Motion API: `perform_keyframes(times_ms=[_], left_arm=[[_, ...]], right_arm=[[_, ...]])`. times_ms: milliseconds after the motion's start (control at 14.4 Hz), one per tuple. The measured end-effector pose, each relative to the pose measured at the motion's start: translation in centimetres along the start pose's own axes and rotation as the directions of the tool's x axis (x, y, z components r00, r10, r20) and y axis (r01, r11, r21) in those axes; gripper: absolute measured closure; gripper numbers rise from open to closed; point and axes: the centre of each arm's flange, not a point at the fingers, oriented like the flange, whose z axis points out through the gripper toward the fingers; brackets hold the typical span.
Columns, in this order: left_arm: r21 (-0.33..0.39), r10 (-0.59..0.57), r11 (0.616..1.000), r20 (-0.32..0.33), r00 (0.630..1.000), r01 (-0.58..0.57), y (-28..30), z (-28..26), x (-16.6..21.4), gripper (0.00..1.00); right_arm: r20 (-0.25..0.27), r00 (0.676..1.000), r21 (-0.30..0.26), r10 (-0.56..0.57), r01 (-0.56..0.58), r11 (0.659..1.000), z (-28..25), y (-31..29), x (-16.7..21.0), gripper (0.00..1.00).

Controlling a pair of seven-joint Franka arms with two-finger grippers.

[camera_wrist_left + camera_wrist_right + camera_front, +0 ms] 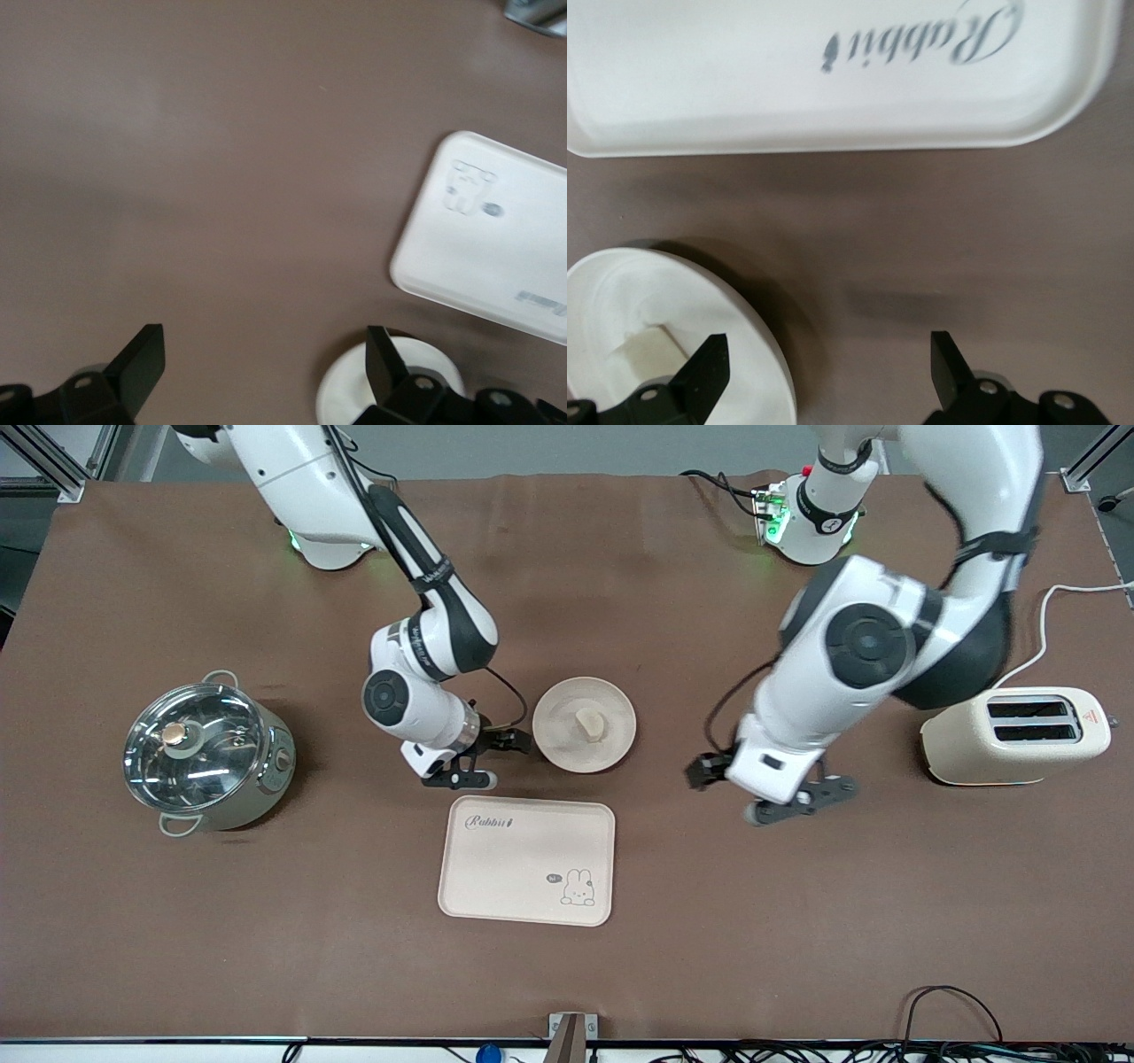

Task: Place bun in plate and plate on tray
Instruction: 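Release the bun onto the plate while the right gripper reaches the plate, then grasp the plate rim with the right gripper while the left gripper withdraws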

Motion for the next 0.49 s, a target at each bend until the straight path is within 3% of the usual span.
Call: perform_keyframes(times_ms=[208,347,486], left_arm=[[0.01,0.055,0.998,-0.059,0.997,-0.054,-7.0,-4.7,3.4,0.0],[0.028,0.11,0.994,-0.094,0.989,-0.107,-10.9,-8.9,3.9,0.0],[0.065,0.168,0.984,-0.085,0.982,-0.163,-14.3,-11.9,3.3,0.0]], right_arm=[[-0.006,1.0,-0.004,-0.009,0.009,1.0,3.0,-1.0,-1.4,0.08],[-0.002,1.0,-0.006,-0.01,0.01,1.0,3.6,-1.2,-1.7,0.34],[-0.004,1.0,-0.001,-0.006,0.006,1.0,3.5,-1.3,-1.7,0.56]])
